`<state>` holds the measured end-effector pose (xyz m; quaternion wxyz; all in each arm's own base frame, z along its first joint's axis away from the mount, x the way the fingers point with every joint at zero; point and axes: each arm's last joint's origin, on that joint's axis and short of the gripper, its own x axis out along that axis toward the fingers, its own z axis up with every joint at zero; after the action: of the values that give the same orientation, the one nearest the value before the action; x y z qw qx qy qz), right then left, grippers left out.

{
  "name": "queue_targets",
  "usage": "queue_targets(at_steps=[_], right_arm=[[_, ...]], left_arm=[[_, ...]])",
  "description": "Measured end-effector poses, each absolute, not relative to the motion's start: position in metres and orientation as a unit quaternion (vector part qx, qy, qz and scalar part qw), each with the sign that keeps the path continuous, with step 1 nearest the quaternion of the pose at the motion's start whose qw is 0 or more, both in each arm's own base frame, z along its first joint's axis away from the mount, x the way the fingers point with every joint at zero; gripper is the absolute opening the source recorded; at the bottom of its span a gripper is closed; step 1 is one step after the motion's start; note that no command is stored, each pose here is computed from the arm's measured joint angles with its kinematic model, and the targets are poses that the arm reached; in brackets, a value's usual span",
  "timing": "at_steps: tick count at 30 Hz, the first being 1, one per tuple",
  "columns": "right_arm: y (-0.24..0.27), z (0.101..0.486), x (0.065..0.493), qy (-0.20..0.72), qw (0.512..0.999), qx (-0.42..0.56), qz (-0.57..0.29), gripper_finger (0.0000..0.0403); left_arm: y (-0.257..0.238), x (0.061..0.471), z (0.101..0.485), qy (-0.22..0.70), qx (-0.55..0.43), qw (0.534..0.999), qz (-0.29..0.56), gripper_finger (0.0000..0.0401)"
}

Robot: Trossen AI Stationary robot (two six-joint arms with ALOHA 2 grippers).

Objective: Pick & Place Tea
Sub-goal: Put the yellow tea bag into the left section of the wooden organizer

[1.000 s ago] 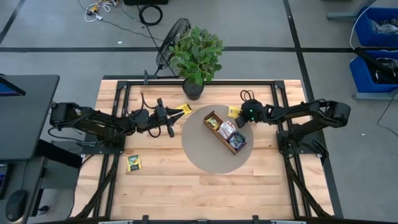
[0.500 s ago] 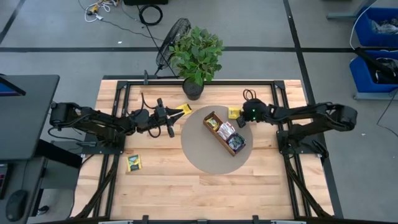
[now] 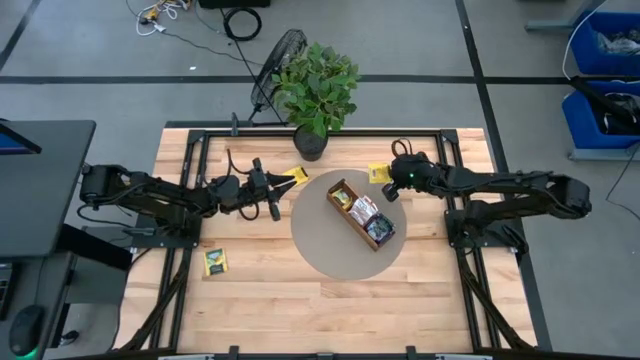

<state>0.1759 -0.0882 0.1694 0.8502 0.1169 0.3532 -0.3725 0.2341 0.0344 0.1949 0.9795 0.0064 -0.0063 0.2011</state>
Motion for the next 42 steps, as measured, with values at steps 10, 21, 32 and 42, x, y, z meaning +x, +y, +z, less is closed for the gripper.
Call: queue_targets(at_steps=[10,21,32,42], right_arm=[[-0.060,0.203,0.198,0.347,0.864,-0.041,-0.363,0.0000],[-0.010,0.219,0.219,0.314,0.899,-0.190,-0.241,0.0000],[0.024,0.204,0.237,0.309,0.891,-0.298,-0.151,0.0000],[0.037,0.201,0.247,0.288,0.875,-0.369,-0.126,0.0000]], left_arm=[[0.033,0.234,0.195,-0.017,-0.050,0.981,0.185,0.0073],[0.034,0.243,0.201,-0.009,-0.173,0.982,0.081,0.0073],[0.040,0.289,0.200,0.110,-0.240,0.964,0.046,0.0074],[0.037,0.316,0.200,0.117,-0.271,0.955,0.027,0.0114]])
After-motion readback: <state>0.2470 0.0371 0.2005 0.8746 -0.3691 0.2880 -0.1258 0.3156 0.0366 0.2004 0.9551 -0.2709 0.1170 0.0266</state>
